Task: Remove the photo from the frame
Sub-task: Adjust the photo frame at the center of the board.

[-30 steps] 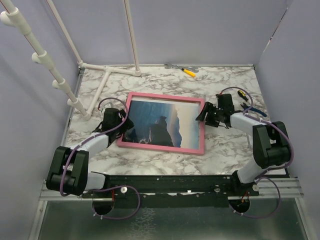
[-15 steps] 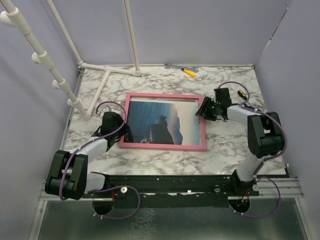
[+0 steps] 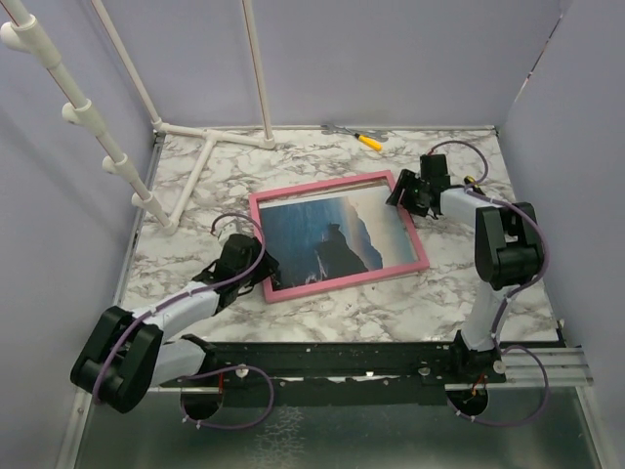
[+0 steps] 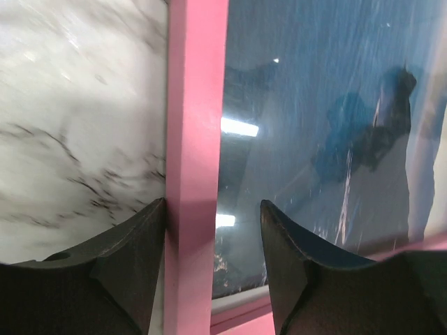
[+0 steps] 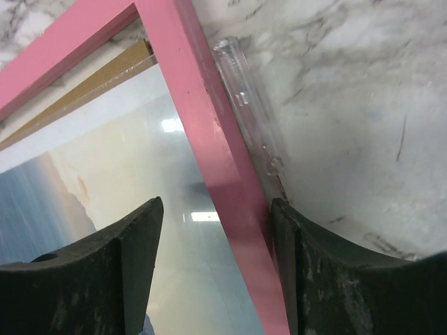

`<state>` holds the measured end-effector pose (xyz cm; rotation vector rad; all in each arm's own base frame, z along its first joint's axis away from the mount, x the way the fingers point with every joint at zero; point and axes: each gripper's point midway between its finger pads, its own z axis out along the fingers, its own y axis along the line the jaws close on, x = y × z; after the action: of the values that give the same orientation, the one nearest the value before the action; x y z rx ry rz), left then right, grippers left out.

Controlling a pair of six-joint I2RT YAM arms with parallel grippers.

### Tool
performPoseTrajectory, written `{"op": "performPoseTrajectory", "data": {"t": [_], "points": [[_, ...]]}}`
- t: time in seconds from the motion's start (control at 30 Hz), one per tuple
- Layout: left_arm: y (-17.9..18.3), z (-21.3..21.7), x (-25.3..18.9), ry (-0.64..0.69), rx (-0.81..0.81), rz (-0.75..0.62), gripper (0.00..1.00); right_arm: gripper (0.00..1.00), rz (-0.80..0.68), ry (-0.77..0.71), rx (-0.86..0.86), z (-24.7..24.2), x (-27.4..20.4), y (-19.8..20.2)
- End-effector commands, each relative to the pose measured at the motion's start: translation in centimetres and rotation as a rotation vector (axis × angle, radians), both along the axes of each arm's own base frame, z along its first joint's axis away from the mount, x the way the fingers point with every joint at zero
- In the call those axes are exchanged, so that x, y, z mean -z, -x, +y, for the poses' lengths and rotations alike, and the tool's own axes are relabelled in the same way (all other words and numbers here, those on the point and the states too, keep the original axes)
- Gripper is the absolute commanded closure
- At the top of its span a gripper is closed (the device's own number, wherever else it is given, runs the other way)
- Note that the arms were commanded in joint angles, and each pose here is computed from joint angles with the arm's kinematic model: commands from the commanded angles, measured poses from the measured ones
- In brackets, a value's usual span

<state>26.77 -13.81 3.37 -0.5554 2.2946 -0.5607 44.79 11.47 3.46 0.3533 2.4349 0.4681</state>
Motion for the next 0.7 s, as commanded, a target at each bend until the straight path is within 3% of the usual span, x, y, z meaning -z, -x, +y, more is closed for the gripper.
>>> {"op": "performPoseTrajectory", "data": {"t": [0.0,0.2,0.33,0.4,0.43,0.53,0.67], "points": [[4.9,-3.5,2.0,0.08,0.05,0.158,0.43,0.33,0.013,-0.032,-0.061,2.2,0.1,-0.6],[6.9,-4.5,1.2,0.099,0.07,0.166,0.4,0.29,-0.028,-0.035,-0.074,2.7,-0.8,-2.8],[7.6,-3.5,0.5,0.03,0.096,0.175,0.24,0.21,-0.038,-0.009,-0.044,2.1,-1.9,-3.2],[7.2,-3.2,-0.5,-0.031,0.14,0.157,0.16,0.15,-0.045,0.017,-0.011,1.4,-2.8,-3.1],[6.8,-3.0,-1.2,-0.072,0.16,0.146,0.12,0.02,-0.05,0.03,0.009,0.9,-3.3,-3.0],[5.2,-2.2,-3.2,-0.168,0.201,0.12,0.04,0.0,-0.061,0.07,0.077,-0.5,-4.8,-2.3],[3.0,-1.6,-5.9,-0.17,0.224,0.073,0.01,0.0,-0.093,0.104,0.173,-2.3,-7.4,-0.5]]}}
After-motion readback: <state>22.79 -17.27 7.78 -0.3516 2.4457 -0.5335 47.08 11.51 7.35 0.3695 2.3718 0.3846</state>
